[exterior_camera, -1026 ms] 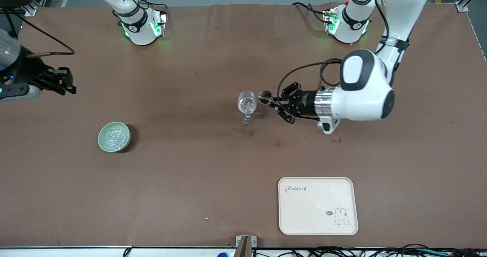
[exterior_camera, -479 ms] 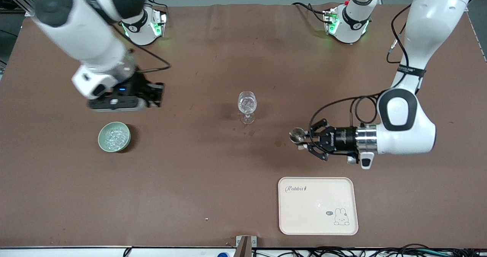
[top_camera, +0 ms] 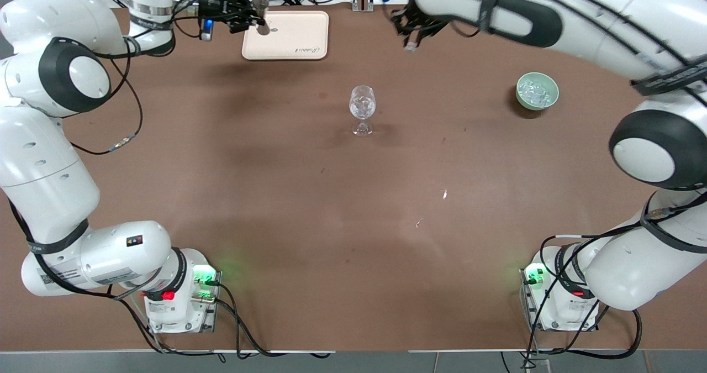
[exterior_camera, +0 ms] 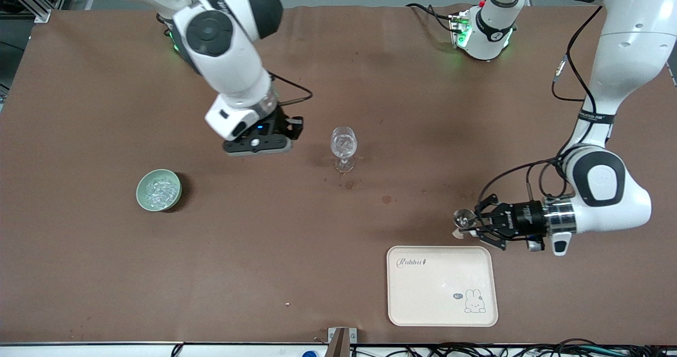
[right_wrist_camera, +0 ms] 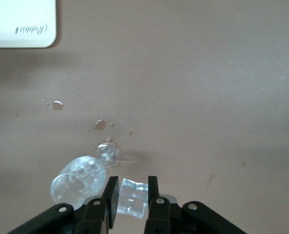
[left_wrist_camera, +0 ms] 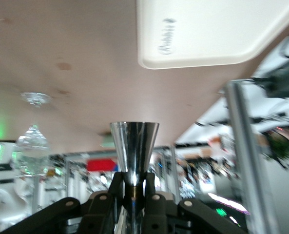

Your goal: Pour wine and add ice with both arms

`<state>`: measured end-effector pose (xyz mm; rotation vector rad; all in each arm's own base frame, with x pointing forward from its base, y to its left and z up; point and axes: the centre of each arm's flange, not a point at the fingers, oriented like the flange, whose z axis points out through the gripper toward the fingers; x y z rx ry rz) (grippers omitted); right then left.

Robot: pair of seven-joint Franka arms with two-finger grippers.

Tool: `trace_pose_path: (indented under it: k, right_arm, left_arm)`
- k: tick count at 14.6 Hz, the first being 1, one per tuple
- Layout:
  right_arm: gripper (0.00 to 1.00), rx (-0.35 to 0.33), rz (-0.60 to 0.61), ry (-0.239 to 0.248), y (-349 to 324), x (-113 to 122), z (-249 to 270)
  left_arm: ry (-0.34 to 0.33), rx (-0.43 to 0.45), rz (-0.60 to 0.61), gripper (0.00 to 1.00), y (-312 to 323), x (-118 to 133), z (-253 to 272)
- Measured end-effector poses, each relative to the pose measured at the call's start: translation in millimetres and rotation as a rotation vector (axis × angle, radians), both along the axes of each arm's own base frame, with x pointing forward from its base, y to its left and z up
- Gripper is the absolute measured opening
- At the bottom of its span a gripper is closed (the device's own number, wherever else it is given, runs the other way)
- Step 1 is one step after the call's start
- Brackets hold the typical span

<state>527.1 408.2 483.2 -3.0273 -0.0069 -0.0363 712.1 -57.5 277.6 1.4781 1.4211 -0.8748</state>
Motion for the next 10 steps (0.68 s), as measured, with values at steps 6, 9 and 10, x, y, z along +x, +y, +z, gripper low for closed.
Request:
trace_pose_path:
  k: [6, 9, 10]
  right_arm:
    - [0.29, -0.006, -0.026, 0.021, 74, -28, -41]
    - [0.29, -0.007, -0.023, 0.025, 92, -43, -45]
    - [0.29, -0.011, -0.018, 0.028, 95, -46, -48]
  left_arm:
    - [-0.095, -0.054, 0.057, 0.21, 46, 6, -50]
    - [-0.088, -0.077, 0.102, 0.21, 57, 14, -69]
    - [-0.088, -0.087, 0.134, 0.21, 59, 18, -72]
